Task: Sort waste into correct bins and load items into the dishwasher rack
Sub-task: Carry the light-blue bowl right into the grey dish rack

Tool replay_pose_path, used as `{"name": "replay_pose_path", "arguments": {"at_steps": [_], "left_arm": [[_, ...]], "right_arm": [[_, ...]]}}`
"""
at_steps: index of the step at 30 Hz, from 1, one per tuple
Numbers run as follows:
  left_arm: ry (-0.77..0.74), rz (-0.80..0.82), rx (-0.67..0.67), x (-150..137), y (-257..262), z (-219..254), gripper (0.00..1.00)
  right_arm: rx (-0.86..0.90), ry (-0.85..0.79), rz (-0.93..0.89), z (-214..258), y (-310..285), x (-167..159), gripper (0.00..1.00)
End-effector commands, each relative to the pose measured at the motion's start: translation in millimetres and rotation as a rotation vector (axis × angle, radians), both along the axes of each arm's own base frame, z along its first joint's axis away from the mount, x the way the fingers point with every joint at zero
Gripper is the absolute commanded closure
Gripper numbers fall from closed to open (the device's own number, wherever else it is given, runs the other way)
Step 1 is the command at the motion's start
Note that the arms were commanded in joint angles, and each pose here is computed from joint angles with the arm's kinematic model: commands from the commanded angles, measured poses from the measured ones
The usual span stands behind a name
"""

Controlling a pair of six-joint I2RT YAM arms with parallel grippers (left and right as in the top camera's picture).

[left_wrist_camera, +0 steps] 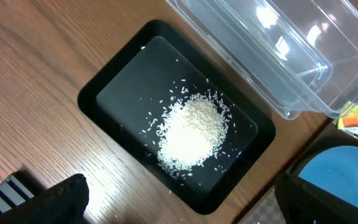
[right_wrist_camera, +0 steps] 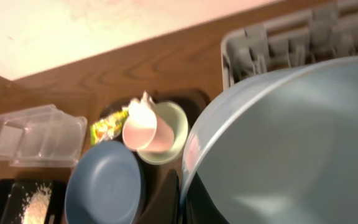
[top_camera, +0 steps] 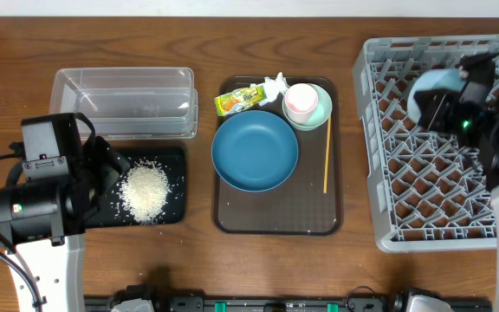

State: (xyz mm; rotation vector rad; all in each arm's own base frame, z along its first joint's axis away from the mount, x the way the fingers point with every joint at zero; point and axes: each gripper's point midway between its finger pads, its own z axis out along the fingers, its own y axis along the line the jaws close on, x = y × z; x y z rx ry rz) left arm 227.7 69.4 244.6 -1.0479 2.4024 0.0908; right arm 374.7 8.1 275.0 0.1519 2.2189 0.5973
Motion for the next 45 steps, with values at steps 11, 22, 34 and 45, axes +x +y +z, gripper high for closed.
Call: {"name": "replay_pose_path", "arguments": {"at_steps": [11, 22, 34, 45], "left_arm": [[-0.009, 0.012, 0.007, 0, 2, 4, 0.03], [-0.009, 0.012, 0.007, 0, 2, 4, 0.03], [-0.009, 0.012, 0.007, 0, 2, 4, 0.03], [-0.009, 0.012, 0.007, 0, 2, 4, 0.03]], "right_arm": [[0.308, -0.108, 0.274, -34, -10, 56, 0.99], [0.576, -0.082, 0.388, -77, -24, 67, 0.99], [0.615, -0.058, 0.362, -97, -35, 75, 0.98], [0.623, -0.014, 0.236, -108, -67, 72, 0.94]]}}
